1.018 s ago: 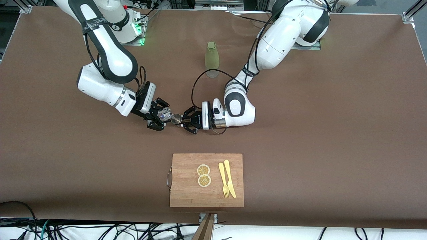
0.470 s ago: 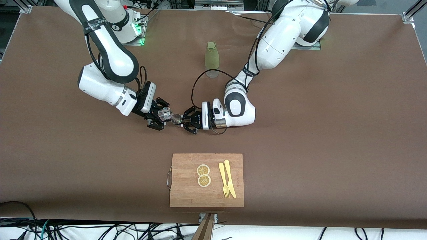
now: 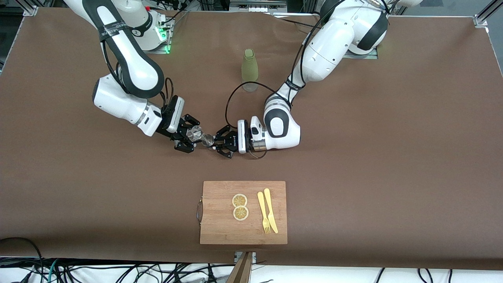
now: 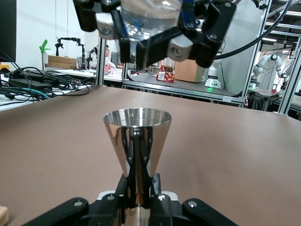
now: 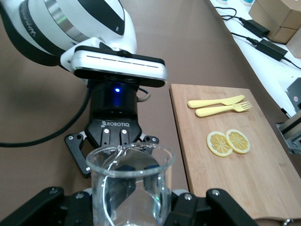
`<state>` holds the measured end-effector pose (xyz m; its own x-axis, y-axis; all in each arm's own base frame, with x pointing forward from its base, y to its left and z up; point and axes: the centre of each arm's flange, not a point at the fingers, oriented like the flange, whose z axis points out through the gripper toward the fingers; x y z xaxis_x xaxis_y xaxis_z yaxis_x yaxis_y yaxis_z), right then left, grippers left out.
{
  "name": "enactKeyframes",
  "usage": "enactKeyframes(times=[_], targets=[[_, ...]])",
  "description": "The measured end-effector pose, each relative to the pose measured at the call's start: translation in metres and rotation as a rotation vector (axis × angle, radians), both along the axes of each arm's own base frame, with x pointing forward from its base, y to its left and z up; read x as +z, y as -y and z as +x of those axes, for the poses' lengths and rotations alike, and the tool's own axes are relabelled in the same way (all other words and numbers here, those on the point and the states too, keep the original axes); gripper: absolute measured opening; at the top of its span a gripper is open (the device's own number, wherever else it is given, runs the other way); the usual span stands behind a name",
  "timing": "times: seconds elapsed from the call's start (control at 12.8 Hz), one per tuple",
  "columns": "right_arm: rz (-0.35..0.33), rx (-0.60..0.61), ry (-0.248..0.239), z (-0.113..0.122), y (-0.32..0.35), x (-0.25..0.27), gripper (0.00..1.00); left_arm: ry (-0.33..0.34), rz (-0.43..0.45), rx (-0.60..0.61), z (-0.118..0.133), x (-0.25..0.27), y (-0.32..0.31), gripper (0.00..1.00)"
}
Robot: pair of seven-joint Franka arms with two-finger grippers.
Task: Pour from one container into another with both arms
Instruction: 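Move the beaker back with the right gripper while the left gripper returns the jigger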
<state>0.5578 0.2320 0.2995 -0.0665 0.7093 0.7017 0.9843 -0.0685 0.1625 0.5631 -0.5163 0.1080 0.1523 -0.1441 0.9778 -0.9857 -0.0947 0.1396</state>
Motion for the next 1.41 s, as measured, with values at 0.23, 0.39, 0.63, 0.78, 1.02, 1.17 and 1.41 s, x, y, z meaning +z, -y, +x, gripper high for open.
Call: enactKeyframes(times=[0.23, 0.39, 0.63, 0.78, 1.02, 1.17, 1.41], targets=[[0.046, 0.025, -0.031, -0.005, -0.006, 0.006, 0.14, 0.002, -0.002, 0.0, 0.001, 0.002, 0.001, 0.21], [0.101, 0.027, -0.056, -0.007, -0.007, 0.015, 0.14, 0.002, -0.003, 0.0, 0.001, 0.002, 0.001, 0.21], [0.215, -0.016, -0.113, -0.004, 0.006, 0.024, 0.14, 0.003, -0.003, 0.0, 0.002, 0.001, -0.002, 0.21], [0.275, -0.025, -0.144, 0.0, 0.022, 0.028, 0.14, 0.006, -0.004, 0.009, 0.009, 0.002, -0.009, 0.21], [0.345, -0.05, -0.178, 0.008, 0.05, 0.029, 0.14, 0.03, -0.026, 0.006, 0.032, 0.011, -0.032, 0.21], [0.373, -0.081, -0.196, 0.014, 0.078, 0.028, 0.14, 0.052, -0.048, -0.016, 0.046, 0.016, -0.053, 0.21], [0.396, -0.166, -0.222, 0.022, 0.144, 0.017, 0.14, 0.084, -0.047, -0.049, 0.064, 0.015, -0.099, 0.21]])
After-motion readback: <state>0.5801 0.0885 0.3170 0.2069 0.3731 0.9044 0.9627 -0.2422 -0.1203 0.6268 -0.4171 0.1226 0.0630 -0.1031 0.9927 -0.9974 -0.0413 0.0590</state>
